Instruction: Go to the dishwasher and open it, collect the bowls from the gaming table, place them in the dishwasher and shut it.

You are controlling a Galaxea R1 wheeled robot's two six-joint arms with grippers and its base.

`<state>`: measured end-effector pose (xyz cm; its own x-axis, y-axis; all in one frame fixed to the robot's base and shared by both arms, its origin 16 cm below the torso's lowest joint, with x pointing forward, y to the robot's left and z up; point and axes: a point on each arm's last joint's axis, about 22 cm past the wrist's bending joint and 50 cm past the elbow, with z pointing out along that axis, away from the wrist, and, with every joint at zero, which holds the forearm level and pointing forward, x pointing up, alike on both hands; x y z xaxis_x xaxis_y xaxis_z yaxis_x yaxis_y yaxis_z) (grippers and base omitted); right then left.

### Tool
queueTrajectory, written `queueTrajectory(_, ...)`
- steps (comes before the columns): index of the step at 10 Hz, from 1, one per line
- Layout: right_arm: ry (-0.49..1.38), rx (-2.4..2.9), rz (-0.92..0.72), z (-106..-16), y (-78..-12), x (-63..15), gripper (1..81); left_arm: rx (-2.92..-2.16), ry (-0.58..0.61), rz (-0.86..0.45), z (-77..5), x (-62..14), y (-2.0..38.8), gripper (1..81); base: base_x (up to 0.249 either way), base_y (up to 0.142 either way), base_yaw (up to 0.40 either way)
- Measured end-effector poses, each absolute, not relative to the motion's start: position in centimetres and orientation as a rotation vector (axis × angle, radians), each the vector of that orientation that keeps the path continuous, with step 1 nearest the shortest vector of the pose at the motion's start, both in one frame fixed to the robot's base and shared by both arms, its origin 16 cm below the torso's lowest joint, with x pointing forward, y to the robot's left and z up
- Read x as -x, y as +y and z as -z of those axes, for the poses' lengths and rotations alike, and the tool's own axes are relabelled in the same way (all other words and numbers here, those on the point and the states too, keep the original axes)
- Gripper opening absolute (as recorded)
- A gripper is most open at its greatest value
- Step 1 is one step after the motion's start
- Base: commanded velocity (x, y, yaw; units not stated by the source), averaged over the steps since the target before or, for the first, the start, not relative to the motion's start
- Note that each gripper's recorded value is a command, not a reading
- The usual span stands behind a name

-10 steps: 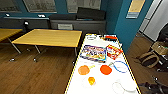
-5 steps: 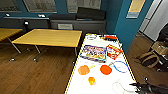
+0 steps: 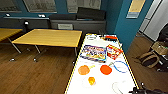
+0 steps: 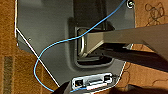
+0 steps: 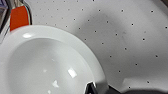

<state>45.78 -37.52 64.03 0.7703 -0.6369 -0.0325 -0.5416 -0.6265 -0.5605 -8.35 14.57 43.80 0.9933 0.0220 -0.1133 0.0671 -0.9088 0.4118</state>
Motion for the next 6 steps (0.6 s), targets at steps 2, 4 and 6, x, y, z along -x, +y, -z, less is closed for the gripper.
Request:
queueTrajectory(2, 0.889, 2.392, 0.243, -63.9, -37.3, -45.7, 1.0, -2.71, 0.064, 0.146, -43.8, 8.3, 14.6, 81.1, 0.0, 0.0, 0.0)
queueTrajectory(4, 0.875, 2.386, 0.224, -64.6, -37.0, -45.1, 1.0, -2.709, 0.065, 0.145, -43.8, 8.3, 14.6, 81.1, 0.0, 0.0, 0.0)
queueTrajectory(6, 0.87, 2.4, 0.225, -67.6, -40.0, -44.1, 1.0, -2.707, 0.065, 0.145, -43.8, 8.3, 14.4, 81.1, 0.0, 0.0, 0.0)
